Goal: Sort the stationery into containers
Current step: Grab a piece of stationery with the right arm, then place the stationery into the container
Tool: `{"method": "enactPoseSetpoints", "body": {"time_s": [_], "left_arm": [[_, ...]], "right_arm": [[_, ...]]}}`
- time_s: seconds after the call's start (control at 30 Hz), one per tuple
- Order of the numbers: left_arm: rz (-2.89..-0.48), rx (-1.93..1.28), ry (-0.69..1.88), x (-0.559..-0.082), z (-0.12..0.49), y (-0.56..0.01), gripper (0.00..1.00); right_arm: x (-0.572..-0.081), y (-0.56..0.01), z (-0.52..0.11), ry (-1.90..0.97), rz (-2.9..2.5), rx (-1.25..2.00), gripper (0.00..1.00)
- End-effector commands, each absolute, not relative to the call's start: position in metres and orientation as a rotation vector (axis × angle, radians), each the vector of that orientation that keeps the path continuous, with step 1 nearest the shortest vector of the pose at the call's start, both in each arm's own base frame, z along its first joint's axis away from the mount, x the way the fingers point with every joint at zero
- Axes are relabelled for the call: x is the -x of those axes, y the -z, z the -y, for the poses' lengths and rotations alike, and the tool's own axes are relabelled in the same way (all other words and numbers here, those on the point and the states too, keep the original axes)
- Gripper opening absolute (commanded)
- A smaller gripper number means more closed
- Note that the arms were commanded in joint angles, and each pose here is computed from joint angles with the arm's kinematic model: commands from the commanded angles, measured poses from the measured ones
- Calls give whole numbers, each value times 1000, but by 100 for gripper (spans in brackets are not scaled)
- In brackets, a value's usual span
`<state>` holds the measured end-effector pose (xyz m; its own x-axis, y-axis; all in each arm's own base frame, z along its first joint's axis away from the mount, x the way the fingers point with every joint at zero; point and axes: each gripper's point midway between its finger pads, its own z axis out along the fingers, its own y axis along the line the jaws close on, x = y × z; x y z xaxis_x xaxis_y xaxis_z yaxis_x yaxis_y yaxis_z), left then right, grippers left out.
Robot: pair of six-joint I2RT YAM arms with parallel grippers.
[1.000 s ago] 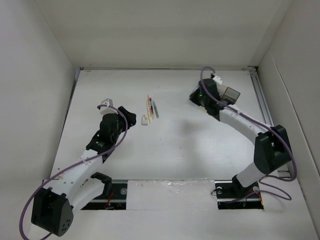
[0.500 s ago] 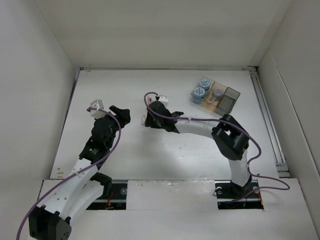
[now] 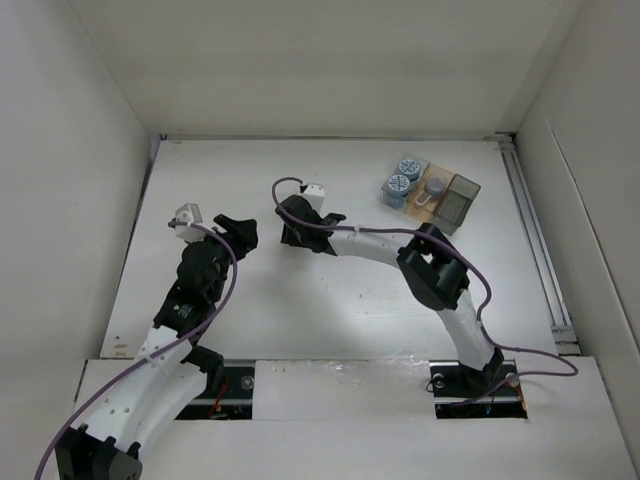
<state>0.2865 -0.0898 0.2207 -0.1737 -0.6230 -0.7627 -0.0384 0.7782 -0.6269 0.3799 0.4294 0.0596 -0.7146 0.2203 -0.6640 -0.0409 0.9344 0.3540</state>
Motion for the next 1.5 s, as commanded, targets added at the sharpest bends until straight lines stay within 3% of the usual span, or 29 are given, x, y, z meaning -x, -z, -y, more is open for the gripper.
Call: {"method": "enactPoseSetpoints", "body": {"time_s": [0.0,0.77,0.9,0.93,1.03,1.3,1.47], "left_arm": [[-1663,521,586,-286,92,-225,58],[-1660,527,578,-284,89,-226,58],[-1647,534,574,-283,87,-229,58],[-1647,534,574,-283,87,-229,58],[-1656,535,569,-283,86,-226,59],[-1642,533,578,-283,87,-230,60],[-1732,452,614,-293,109,-216,60]], "right_arm": [[-389,-69,-428,-390,-2293,-145,46],[-380,-40,-449,-380,-2338,-92,53],[-380,-37,-446,-367,-2338,-105,40],[-380,-37,-446,-367,-2338,-105,29],[-373,-48,-446,-398,-2319,-102,18],[-372,-159,-418,-575,-2147,-190,17],[-413,-173,-307,-449,-2080,-402,17]]}}
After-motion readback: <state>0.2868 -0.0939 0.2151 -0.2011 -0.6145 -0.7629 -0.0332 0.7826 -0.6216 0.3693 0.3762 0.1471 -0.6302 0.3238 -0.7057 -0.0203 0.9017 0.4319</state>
